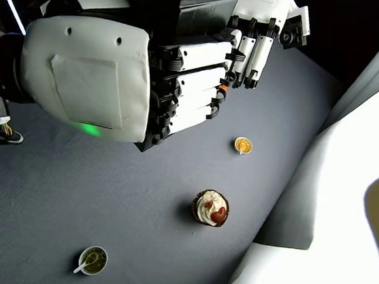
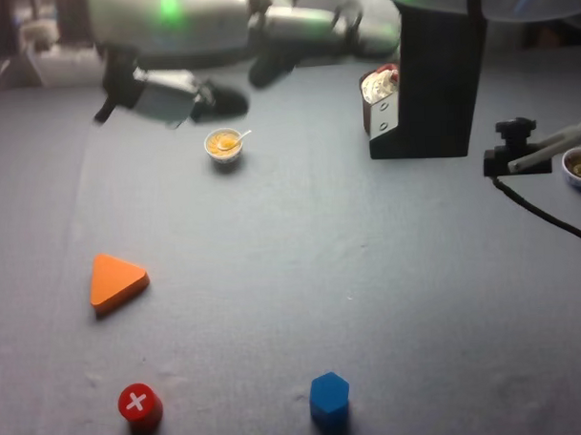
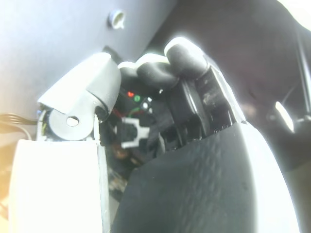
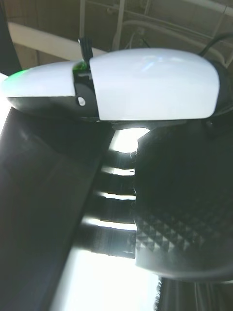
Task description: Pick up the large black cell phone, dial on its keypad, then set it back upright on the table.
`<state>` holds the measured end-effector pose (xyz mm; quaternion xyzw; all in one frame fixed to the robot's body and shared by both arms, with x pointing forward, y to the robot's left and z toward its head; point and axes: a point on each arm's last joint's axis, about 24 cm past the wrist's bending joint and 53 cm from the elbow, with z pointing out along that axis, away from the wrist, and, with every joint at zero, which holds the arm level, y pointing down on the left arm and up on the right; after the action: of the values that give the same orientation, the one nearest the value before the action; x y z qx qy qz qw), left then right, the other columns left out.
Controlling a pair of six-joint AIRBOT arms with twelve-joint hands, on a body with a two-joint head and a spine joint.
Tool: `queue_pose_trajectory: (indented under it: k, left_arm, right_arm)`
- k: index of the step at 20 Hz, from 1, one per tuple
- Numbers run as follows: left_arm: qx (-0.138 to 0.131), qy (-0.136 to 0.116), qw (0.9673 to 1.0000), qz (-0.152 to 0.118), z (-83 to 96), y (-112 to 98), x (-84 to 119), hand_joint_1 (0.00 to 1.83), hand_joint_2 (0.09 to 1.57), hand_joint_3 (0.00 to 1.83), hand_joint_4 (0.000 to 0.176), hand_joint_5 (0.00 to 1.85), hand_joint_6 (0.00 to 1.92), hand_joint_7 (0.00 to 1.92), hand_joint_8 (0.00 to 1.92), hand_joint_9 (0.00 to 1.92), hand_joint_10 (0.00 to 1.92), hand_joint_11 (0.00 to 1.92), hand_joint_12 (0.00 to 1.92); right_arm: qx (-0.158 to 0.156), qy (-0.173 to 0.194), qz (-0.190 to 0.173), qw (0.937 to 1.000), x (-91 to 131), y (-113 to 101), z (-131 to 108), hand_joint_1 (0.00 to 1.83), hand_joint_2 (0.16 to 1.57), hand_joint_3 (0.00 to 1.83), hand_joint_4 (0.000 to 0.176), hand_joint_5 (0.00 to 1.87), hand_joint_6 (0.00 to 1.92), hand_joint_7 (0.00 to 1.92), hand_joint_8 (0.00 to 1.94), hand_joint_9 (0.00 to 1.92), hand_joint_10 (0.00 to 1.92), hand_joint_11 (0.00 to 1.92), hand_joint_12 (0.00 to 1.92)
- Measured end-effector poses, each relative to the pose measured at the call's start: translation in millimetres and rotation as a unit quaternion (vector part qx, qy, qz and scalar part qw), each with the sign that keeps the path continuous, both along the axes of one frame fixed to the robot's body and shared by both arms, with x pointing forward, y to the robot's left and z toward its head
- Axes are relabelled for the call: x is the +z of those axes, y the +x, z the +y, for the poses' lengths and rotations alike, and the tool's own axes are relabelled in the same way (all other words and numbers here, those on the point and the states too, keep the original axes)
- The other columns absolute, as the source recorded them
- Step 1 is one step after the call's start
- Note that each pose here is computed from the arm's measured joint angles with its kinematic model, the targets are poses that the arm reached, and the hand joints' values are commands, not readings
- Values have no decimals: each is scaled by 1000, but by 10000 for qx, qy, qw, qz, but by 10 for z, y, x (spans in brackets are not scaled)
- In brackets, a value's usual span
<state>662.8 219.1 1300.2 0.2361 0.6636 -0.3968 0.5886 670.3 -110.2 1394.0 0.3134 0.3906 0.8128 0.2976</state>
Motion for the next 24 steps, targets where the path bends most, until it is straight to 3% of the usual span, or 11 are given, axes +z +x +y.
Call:
queue_pose_trajectory:
  k: [2, 3, 4, 7, 13, 14, 17, 21, 24]
  left_arm:
    - [34, 169, 9998, 36, 153, -4, -84, 1307, 1216, 125, 156, 0, 0, 664, 1572, 665, 1921, 430, 1921]
    - [95, 136, 9999, 28, 231, 13, -65, 1429, 1097, 406, 147, 0, 0, 631, 1603, 583, 1893, 417, 1921]
    - [169, 136, 9998, 2, 308, 37, -52, 1459, 1029, 543, 150, 0, 0, 639, 1616, 582, 1889, 418, 1921]
    - [257, 148, 9995, -74, 375, 66, -21, 1474, 963, 655, 149, 0, 0, 664, 1607, 613, 1886, 470, 1921]
    - [257, -1, 9995, -161, 190, 110, 75, 1476, 955, 689, 149, 0, 0, 653, 1641, 607, 1909, 443, 1921]
    - [245, -3, 9996, -160, 157, 109, 77, 1475, 956, 689, 142, 0, 0, 650, 1641, 609, 1908, 444, 1921]
    - [191, -68, 9996, -173, -10, 160, 106, 1472, 967, 666, 151, 0, 0, 648, 1641, 602, 1898, 371, 1921]
    - [226, -137, 9995, -149, -57, 189, 136, 1477, 943, 724, 149, 0, 0, 650, 1672, 606, 1919, 345, 1921]
    - [134, -169, 9998, 39, -3, 104, 55, 1474, 958, 698, 143, 0, 0, 645, 1665, 596, 1921, 371, 1921]
  right_arm:
    - [4, -19, -8, 10000, -1, -3, 5, 1370, 1143, 0, 0, 855, 974, 901, 1109, 927, 1316, 916, 1274]
    - [1, -1, 9, 10000, -3, 2, -1, 1369, 1143, 0, 0, 857, 988, 902, 1104, 917, 1320, 892, 1274]
    - [-11, 1, 11, 10000, -3, 8, -10, 1371, 1136, 0, 0, 884, 957, 908, 1096, 929, 1293, 901, 1272]
    - [-11, -1, 9, 10000, -3, 9, -10, 1374, 1130, 0, 0, 891, 931, 927, 1067, 940, 1287, 914, 1282]
    - [-14, -6, 5, 10000, -3, 8, -10, 1372, 1134, 0, 0, 871, 963, 916, 1083, 941, 1285, 920, 1243]
    - [-11, -5, 6, 10000, -3, 8, -8, 1370, 1140, 1, 0, 863, 983, 899, 1106, 927, 1304, 876, 1245]
    - [-14, -14, 0, 10000, -3, 7, -6, 1376, 1121, 0, 0, 905, 918, 940, 1050, 968, 1229, 926, 1235]
    - [-62, 21, 26, 10000, -4, 29, -48, 1370, 1142, 1, 0, 867, 942, 892, 1139, 919, 1316, 910, 1314]
    - [-37, -20, -4, 10000, -4, 17, -21, 1374, 1128, 0, 0, 900, 908, 916, 1091, 951, 1269, 935, 1278]
